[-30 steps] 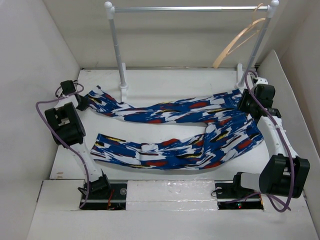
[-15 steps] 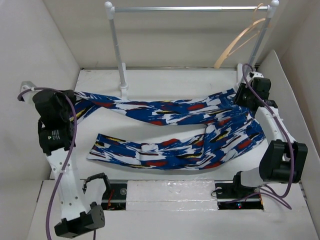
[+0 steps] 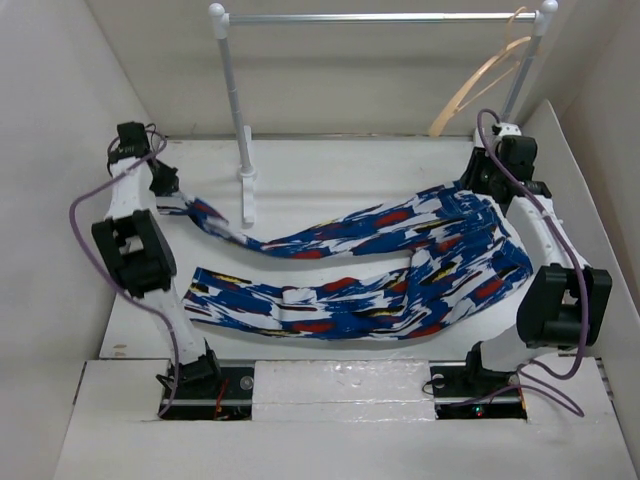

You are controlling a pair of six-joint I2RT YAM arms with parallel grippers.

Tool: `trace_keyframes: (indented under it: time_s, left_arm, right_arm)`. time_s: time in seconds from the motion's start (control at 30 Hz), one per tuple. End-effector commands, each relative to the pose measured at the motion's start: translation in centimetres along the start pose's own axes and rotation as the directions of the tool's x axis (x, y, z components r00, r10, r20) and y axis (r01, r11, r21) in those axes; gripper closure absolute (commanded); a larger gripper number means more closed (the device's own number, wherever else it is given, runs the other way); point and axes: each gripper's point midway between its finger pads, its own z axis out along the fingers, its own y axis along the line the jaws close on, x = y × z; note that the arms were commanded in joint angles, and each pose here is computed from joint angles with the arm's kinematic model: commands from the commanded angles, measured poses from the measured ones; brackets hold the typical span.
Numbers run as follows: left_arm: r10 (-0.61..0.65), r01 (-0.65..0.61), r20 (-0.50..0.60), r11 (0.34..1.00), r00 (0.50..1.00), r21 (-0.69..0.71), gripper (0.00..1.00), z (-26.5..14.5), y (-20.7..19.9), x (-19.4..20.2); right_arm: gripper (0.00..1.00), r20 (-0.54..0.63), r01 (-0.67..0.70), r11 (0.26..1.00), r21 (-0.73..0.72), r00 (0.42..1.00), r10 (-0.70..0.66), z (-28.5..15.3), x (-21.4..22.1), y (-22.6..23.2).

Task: Place the trousers on the hanger
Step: Flatten out the trousers at the center of the board.

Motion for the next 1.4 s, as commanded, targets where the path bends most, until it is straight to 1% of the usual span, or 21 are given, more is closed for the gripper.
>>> trace_keyframes:
  time_s: [0.0, 0.03, 0.07, 0.1, 0.2, 0.33, 0.37, 0.4, 0.43, 0.47, 0.5, 0.53, 0.6, 0.7, 0.73, 0.83, 1.07, 1.13, 1.17, 1.2, 1.37]
  left_arm:
    - [0.045, -0.058, 0.093, 0.988, 0.995, 0.146, 1.0, 0.1, -6.7, -5.9]
    - [0.058, -0.058, -0.001, 0.994, 0.998, 0.089, 1.0, 4.6, -5.8, -4.4]
    - [0.081, -0.085, 0.028, 0.977, 0.996, 0.195, 0.88, 3.3, -9.3, -6.0]
    - [0.082, -0.078, -0.012, 0.976, 0.997, 0.201, 0.63, 4.5, -9.0, -5.5]
    - [0.105, -0.09, -0.039, 0.954, 0.994, 0.287, 0.22, 5.7, -9.4, -3.8]
    - [0.138, -0.152, 0.073, 0.956, 0.988, 0.25, 0.13, 2.4, -8.3, -5.1]
    - [0.131, -0.142, 0.068, 0.971, 0.989, 0.192, 0.13, 3.1, -6.3, -4.1]
    - [0.105, -0.133, 0.137, 0.969, 0.985, 0.208, 0.17, 2.3, -6.2, -5.6]
    - [0.042, -0.088, 0.203, 0.971, 0.978, 0.224, 0.19, -0.5, -5.4, -7.2]
    - [0.016, -0.045, 0.164, 0.984, 0.986, 0.17, 0.23, 1.2, -2.2, -5.0]
    - [-0.013, -0.031, 0.208, 0.978, 0.978, 0.207, 0.35, 0.7, -2.1, -5.7]
    - [-0.032, -0.022, 0.227, 0.973, 0.973, 0.23, 0.39, -0.7, -1.6, -5.7]
    - [-0.044, 0.012, 0.155, 0.98, 0.987, 0.2, 0.38, 1.2, 0.7, -3.1]
    - [-0.045, 0.034, 0.065, 0.986, 0.997, 0.164, 0.37, 3.6, 1.9, -1.5]
    - [-0.044, 0.039, 0.029, 0.985, 0.999, 0.168, 0.37, 4.9, 2.0, -0.7]
    - [-0.035, 0.042, -0.041, 0.982, 0.999, 0.185, 0.37, 7.1, 1.1, 0.2]
    - [-0.024, 0.038, -0.125, 0.993, 0.992, 0.114, 0.43, 11.1, 1.8, 3.3]
    - [-0.04, 0.052, -0.104, 0.992, 0.994, 0.117, 0.82, 11.5, 1.6, 2.7]
    - [-0.044, 0.057, -0.103, 0.991, 0.994, 0.119, 0.82, 11.5, 1.4, 2.6]
    - [-0.047, 0.059, -0.111, 0.992, 0.993, 0.108, 0.93, 11.8, 1.6, 2.7]
    - [-0.009, 0.018, -0.124, 0.997, 0.992, 0.074, 1.0, 12.4, 1.6, 2.1]
  right_arm:
    - [0.55, 0.045, 0.105, 0.99, -0.099, 0.994, -0.101, -0.6, -0.7, 4.8]
    - [0.54, 0.041, 0.138, 0.986, -0.096, 0.99, -0.135, -0.8, -0.2, 5.6]
    - [0.54, 0.045, 0.174, 0.975, -0.135, 0.985, -0.17, -1.6, 0.3, 7.8]
    - [0.53, 0.018, 0.187, 0.971, -0.152, 0.982, -0.187, -1.9, 1.5, 8.4]
    - [0.48, 0.018, 0.239, 0.941, -0.241, 0.97, -0.242, -3.8, 3.5, 12.0]
    - [0.39, 0.027, 0.283, 0.907, -0.314, 0.957, -0.289, -6.1, 5.8, 14.8]
    - [0.39, 0.024, 0.288, 0.902, -0.32, 0.955, -0.297, -6.4, 6.3, 15.1]
    - [0.4, 0.036, 0.298, 0.896, -0.329, 0.952, -0.304, -7.1, 6.4, 15.6]
    - [0.45, 0.042, 0.305, 0.895, -0.325, 0.95, -0.308, -7.3, 6.3, 15.4]
    - [0.52, 0.047, 0.314, 0.889, -0.334, 0.947, -0.317, -7.8, 6.6, 15.7]
    - [0.62, 0.055, 0.317, 0.887, -0.336, 0.947, -0.318, -8.0, 6.5, 15.7]
    - [0.74, 0.071, 0.328, 0.879, -0.347, 0.943, -0.324, -8.6, 6.4, 16.1]
    - [0.76, 0.062, 0.331, 0.875, -0.353, 0.942, -0.331, -9.1, 7.2, 16.1]
    - [0.73, 0.043, 0.36, 0.865, -0.35, 0.929, -0.369, -9.9, 8.0, 15.3]
    - [0.65, 0.044, 0.371, 0.863, -0.343, 0.924, -0.38, -10.0, 8.1, 15.1]
    - [0.55, 0.023, 0.356, 0.881, -0.311, 0.93, -0.367, -10.0, 8.7, 13.0]
    - [0.49, 0.016, 0.304, 0.905, -0.297, 0.949, -0.314, -10.9, 7.9, 10.6]
    - [0.49, 0.006, 0.285, 0.918, -0.275, 0.956, -0.294, -11.1, 7.9, 9.6]
    - [0.49, 0.003, 0.284, 0.919, -0.275, 0.956, -0.295, -11.1, 8.0, 9.6]
    - [0.49, 0.003, 0.283, 0.919, -0.275, 0.956, -0.293, -11.3, 8.1, 9.5]
    - [0.43, -0.029, 0.21, 0.955, -0.211, 0.975, -0.221, -10.7, 8.3, 6.8]
